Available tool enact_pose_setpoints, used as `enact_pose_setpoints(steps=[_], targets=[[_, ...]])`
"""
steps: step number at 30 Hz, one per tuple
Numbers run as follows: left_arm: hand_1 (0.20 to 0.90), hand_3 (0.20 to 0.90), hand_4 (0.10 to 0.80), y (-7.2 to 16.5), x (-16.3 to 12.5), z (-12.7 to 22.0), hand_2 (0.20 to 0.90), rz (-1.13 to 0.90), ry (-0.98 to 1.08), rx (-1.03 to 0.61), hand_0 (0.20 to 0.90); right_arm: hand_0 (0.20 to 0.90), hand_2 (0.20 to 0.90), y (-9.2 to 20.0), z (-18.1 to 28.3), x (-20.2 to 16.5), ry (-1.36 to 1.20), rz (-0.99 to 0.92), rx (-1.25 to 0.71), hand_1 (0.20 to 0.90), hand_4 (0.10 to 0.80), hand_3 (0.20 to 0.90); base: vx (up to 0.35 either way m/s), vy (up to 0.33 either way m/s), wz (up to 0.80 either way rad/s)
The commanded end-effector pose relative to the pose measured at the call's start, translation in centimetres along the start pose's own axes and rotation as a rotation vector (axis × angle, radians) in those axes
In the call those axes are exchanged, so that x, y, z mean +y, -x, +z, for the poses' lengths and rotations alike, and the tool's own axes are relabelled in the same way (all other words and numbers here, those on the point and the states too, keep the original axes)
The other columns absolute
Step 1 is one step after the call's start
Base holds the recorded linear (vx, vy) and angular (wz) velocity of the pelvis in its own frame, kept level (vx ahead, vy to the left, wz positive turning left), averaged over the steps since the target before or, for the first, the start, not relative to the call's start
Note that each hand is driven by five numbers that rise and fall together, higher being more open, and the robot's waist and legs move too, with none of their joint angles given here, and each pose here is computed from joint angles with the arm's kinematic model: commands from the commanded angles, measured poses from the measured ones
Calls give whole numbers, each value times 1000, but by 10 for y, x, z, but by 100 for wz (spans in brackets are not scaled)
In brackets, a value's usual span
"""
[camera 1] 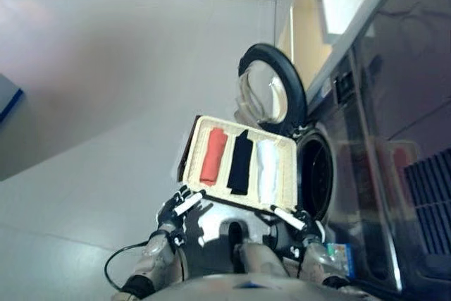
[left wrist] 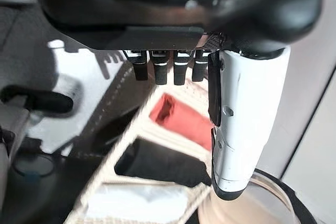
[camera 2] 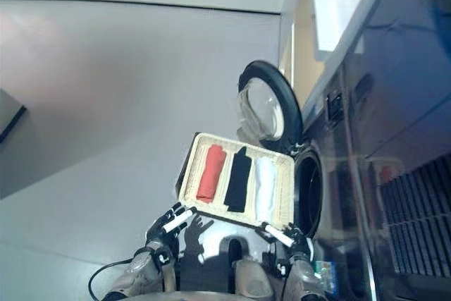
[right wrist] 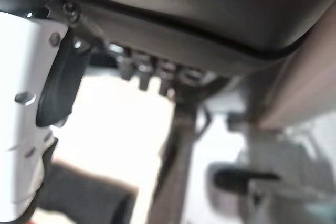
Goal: Pick up the clothes and place them into the washing machine
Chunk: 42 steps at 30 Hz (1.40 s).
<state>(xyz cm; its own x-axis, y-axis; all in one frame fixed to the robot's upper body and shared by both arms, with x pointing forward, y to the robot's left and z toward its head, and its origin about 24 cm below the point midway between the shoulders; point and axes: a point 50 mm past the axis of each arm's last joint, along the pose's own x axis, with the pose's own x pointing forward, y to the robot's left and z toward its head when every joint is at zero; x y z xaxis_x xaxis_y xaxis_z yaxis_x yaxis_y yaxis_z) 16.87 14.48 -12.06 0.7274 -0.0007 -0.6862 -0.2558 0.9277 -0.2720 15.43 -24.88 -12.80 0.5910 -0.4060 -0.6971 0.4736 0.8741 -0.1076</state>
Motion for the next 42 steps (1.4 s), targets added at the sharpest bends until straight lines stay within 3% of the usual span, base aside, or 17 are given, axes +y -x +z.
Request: enact_pose_setpoints(steps=[1, 9, 15, 26, 42], targets=[[900, 900, 800, 0, 6, 29, 900, -7, 6, -159, 900, 900, 900, 3, 0, -14, -20, -49, -54, 900, 800, 900, 210, 140, -116], [900, 900, 800, 1, 5, 31, 900, -26, 7, -167, 900, 900, 900, 4, -5, -14, -31, -44, -26, 900, 800, 900, 150, 178, -46], [900, 900, 800, 2, 17, 46, 900, 16, 25, -228, 900, 900, 900, -2, 14, 7, -23, 12, -70, 900, 800, 900, 93, 171, -42], [900, 900, 800, 6, 30, 54, 900, 40, 56, -262, 900, 900, 900, -3, 23, 21, -3, 62, -96, 900, 800, 900, 86, 132, -9], [900, 900, 800, 9, 43, 61, 900, 95, 75, -294, 900, 900, 900, -2, 49, 34, 9, 108, -196, 900, 800, 900, 89, -156, 17]])
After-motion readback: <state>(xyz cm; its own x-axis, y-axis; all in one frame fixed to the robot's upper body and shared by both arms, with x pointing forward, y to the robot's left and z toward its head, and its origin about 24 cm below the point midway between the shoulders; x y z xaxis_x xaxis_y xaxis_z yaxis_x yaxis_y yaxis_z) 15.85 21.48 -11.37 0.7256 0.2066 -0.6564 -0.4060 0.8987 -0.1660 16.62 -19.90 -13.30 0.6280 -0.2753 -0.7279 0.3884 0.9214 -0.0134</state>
